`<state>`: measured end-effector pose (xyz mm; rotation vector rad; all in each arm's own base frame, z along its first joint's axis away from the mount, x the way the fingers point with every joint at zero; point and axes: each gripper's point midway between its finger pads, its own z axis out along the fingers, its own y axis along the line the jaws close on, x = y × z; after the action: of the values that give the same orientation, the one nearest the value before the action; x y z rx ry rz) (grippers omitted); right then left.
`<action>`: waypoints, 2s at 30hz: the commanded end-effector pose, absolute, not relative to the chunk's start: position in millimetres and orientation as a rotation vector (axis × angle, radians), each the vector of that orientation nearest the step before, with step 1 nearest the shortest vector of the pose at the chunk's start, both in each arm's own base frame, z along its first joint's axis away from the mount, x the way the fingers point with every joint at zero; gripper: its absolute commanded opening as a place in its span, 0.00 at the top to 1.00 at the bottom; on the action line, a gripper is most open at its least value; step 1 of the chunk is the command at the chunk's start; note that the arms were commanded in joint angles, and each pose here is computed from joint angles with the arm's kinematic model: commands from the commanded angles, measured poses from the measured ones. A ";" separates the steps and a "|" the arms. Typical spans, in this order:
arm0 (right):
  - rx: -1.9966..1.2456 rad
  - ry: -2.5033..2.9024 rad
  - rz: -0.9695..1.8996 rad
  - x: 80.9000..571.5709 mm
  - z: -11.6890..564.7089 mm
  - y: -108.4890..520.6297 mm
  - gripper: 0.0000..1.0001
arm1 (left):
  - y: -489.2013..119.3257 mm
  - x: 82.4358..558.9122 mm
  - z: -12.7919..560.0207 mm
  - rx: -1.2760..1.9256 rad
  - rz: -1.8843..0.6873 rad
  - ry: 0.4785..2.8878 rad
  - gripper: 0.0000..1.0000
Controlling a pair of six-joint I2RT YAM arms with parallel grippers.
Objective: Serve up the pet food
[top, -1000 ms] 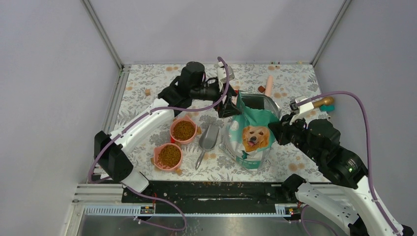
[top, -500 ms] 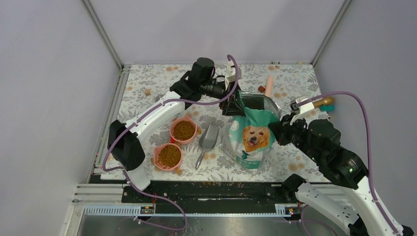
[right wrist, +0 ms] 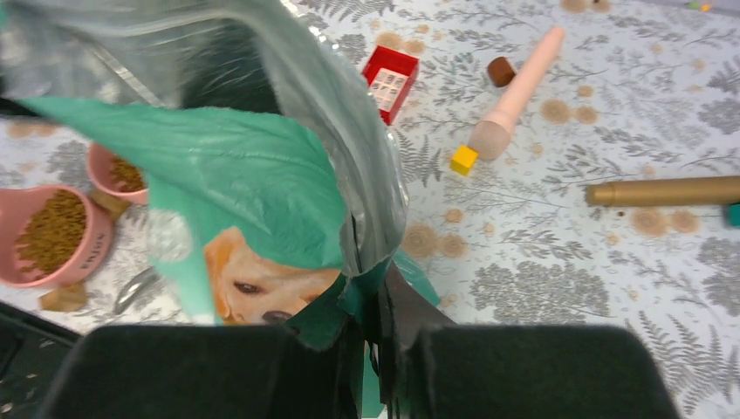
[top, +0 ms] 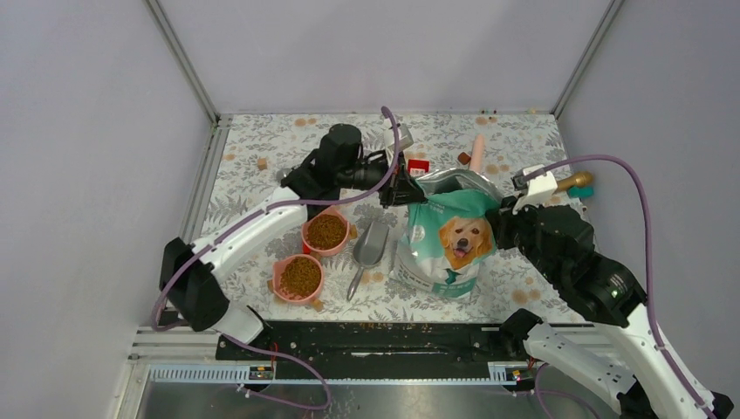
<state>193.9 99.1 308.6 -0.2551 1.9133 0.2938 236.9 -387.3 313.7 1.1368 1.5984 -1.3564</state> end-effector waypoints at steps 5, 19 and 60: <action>-0.048 1.638 0.000 230.6 394.9 48.3 1.00 | -366.0 198.8 349.7 0.789 -1.173 1.706 1.00; -0.828 1.510 0.075 236.9 364.0 102.0 0.99 | -340.3 193.3 322.4 0.542 -1.114 1.885 1.00; -1.450 1.534 0.072 244.5 346.3 121.1 0.42 | -329.8 199.2 371.2 0.860 -0.896 1.608 0.44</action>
<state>236.8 114.0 337.2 -1.5187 1.5686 0.0531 188.4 -330.1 346.5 0.8405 1.6940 -0.9606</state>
